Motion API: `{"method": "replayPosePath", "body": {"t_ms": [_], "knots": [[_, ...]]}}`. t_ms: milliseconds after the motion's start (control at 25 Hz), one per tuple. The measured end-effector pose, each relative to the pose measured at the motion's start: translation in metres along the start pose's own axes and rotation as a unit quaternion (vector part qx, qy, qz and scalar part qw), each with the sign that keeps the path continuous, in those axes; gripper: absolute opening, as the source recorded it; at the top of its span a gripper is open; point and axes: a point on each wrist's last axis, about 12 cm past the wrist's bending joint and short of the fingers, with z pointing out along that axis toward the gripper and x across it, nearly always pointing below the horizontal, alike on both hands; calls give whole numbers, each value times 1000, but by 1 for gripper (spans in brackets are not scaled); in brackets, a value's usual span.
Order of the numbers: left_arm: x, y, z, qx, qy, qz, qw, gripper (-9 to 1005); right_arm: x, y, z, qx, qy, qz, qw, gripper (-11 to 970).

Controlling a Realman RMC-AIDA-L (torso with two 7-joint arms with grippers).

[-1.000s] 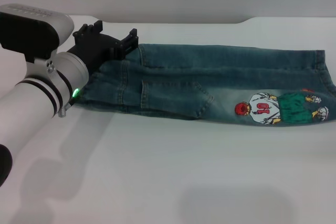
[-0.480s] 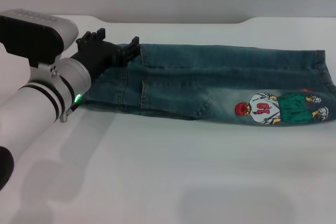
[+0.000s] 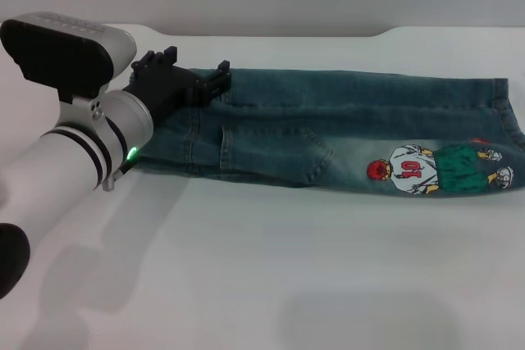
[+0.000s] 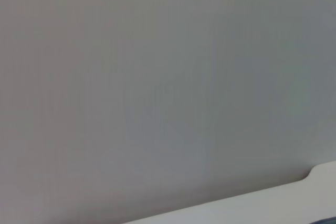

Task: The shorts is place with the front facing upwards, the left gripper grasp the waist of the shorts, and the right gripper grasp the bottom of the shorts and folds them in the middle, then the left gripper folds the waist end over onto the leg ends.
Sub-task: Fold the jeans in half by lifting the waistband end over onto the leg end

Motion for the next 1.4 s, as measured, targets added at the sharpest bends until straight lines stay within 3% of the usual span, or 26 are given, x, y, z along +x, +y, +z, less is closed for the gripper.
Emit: {"method": "replayPosePath", "body": {"t_ms": [240,560,680,800,920,960,1040,1120,1200,1240,1400], "knots": [[3,-2,0,2,3,-11,1000,850,-9,-12,47,35,135,-98,985,507],[6,0,0,0,8,-19,1000,849,-27,-23,69,76,162,-101,979,506],[7,0,0,0,9,-20,1000,849,-50,-24,82,100,182,-145,967,506],[8,1,0,-1,10,-20,1000,849,-57,-17,91,162,241,-223,931,505],[9,0,2,0,14,-18,1000,850,-58,-19,85,320,229,-293,871,503],[10,0,2,0,14,-17,1000,850,-63,-18,82,361,196,-291,864,503],[10,1,2,0,14,-16,1000,850,-75,-16,75,424,120,-274,855,502],[11,2,2,-1,15,-15,1000,850,-85,-12,68,454,48,-225,861,502],[12,3,2,-3,17,-15,1000,850,-81,-4,63,453,10,-156,878,501],[13,3,2,-4,17,-15,1000,850,-72,3,57,454,-5,-95,886,500],[13,4,2,-5,18,-15,1000,850,-48,33,39,441,-23,82,893,501]]}}
